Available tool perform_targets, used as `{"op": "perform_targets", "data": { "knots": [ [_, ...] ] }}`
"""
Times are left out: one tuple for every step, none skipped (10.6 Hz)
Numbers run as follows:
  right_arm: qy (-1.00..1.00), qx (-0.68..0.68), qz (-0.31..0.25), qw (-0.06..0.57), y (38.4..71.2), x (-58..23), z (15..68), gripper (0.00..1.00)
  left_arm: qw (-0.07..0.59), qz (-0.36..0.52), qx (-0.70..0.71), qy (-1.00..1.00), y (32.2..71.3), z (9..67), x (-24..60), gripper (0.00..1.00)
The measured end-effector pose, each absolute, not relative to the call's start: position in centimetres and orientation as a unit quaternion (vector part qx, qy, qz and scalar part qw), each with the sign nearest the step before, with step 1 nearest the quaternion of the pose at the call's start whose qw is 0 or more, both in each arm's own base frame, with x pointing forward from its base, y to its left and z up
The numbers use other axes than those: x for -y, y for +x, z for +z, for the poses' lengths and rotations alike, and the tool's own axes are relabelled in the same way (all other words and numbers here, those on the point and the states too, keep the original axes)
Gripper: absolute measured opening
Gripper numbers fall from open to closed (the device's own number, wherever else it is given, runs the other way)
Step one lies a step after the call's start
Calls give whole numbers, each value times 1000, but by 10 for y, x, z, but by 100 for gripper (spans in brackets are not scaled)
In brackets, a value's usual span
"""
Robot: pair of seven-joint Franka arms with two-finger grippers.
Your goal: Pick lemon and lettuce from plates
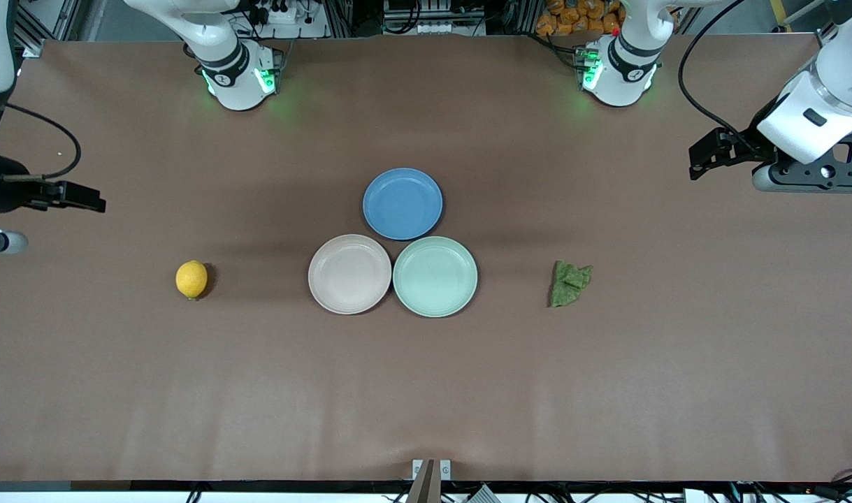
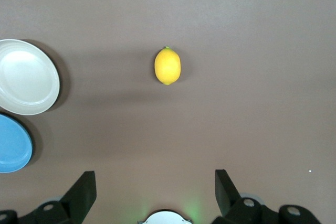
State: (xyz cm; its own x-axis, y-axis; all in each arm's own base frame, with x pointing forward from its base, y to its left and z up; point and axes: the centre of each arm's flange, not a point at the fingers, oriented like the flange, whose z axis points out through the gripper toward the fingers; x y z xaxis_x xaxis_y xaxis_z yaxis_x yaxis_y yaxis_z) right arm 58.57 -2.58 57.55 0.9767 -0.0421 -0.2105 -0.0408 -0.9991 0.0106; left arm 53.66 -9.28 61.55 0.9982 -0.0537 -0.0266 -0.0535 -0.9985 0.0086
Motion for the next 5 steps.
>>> {"op": "perform_targets", "data": {
  "knots": [
    [994, 19, -105, 3, 582, 22, 582, 100, 4, -14, 27, 1000, 537, 615, 93, 100],
    [994, 17, -106, 3, 579, 20, 585, 100, 4, -15, 26, 1000, 538, 614, 92, 100],
    [994, 17, -107, 3, 578, 20, 587, 100, 4, -15, 26, 1000, 538, 614, 92, 100],
    [994, 18, -107, 3, 578, 20, 586, 100, 4, -15, 26, 1000, 538, 614, 92, 100],
    [994, 18, -109, 3, 577, 20, 585, 100, 4, -15, 26, 1000, 538, 614, 92, 100]
  ]
}}
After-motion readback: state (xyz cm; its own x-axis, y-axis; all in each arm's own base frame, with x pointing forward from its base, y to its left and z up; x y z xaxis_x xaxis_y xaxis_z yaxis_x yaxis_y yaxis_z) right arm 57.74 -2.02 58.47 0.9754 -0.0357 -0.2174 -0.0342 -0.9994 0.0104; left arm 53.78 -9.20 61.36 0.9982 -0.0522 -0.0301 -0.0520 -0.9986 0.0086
